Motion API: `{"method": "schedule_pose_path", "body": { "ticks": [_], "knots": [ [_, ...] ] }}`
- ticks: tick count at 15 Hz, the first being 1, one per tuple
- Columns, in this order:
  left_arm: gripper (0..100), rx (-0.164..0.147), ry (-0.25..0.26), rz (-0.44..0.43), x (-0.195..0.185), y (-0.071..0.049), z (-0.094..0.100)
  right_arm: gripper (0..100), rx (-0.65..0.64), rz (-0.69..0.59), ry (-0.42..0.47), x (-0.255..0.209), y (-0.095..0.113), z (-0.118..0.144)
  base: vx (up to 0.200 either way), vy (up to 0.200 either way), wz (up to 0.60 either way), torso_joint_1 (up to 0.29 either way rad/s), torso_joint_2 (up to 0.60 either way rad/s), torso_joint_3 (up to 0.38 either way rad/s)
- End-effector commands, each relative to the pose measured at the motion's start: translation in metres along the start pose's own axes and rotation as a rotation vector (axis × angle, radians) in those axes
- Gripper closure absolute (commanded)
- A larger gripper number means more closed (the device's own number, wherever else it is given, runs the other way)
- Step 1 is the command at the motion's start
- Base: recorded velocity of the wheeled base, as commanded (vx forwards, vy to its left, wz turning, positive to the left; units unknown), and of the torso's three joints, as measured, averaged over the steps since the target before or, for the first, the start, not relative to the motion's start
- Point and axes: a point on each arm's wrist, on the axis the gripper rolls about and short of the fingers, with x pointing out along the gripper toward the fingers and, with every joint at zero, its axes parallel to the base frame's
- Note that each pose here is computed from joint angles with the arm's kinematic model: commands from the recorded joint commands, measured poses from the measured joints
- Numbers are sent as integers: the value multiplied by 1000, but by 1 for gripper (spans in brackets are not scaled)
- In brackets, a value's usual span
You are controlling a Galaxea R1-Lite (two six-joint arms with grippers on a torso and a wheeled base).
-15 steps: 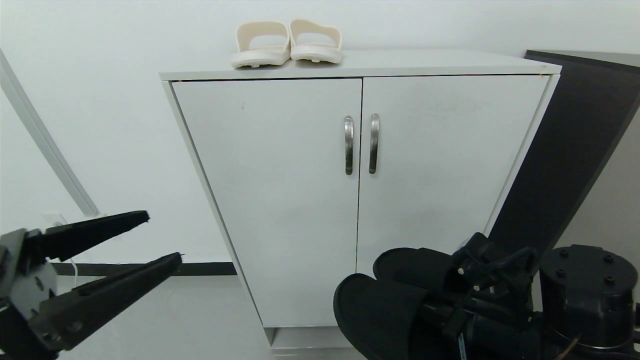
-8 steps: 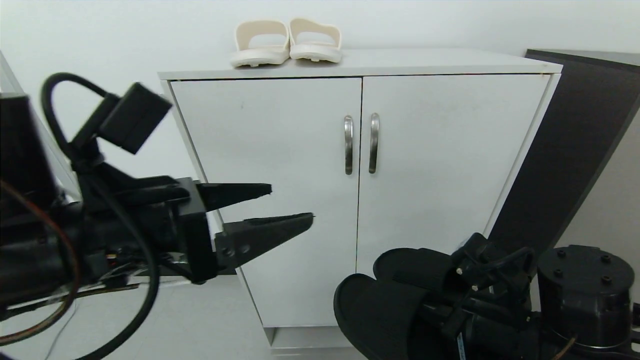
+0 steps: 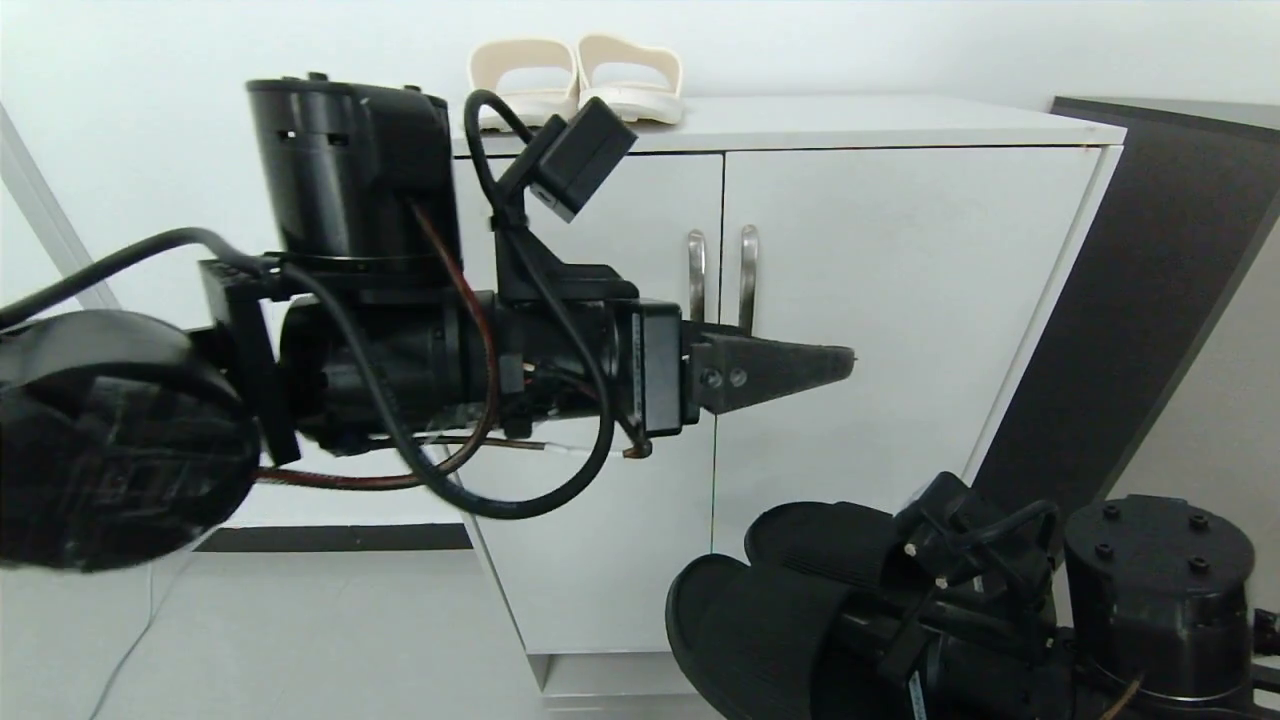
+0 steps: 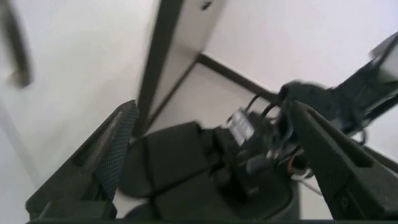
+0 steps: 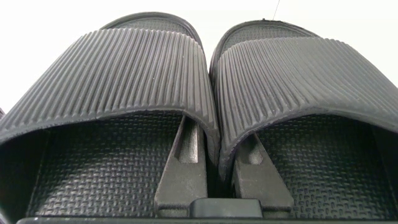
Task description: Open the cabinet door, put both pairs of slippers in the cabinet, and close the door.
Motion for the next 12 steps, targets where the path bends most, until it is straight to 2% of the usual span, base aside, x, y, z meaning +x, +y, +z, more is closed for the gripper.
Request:
{"method": "schedule_pose_path", "body": {
  "ticks": [1,3,5,8,12],
  "knots": [
    [0,-36,15,-12,22,24,0,100,-11,2,2,0,0,0,0,0,0,0,0,0],
    [0,-36,10,0,29,29,-1,100,-22,0,12,2,0,-2,0,0,0,0,0,0],
    [0,-23,-28,65,34,35,0,100,-21,1,13,2,0,-3,0,0,0,0,0,0],
    [0,-22,-55,148,36,38,-1,100,-21,1,22,4,0,-4,0,0,0,0,0,0],
    [0,-8,-101,220,39,42,5,100,-22,1,24,4,0,-5,0,0,0,0,0,0]
  ]
}}
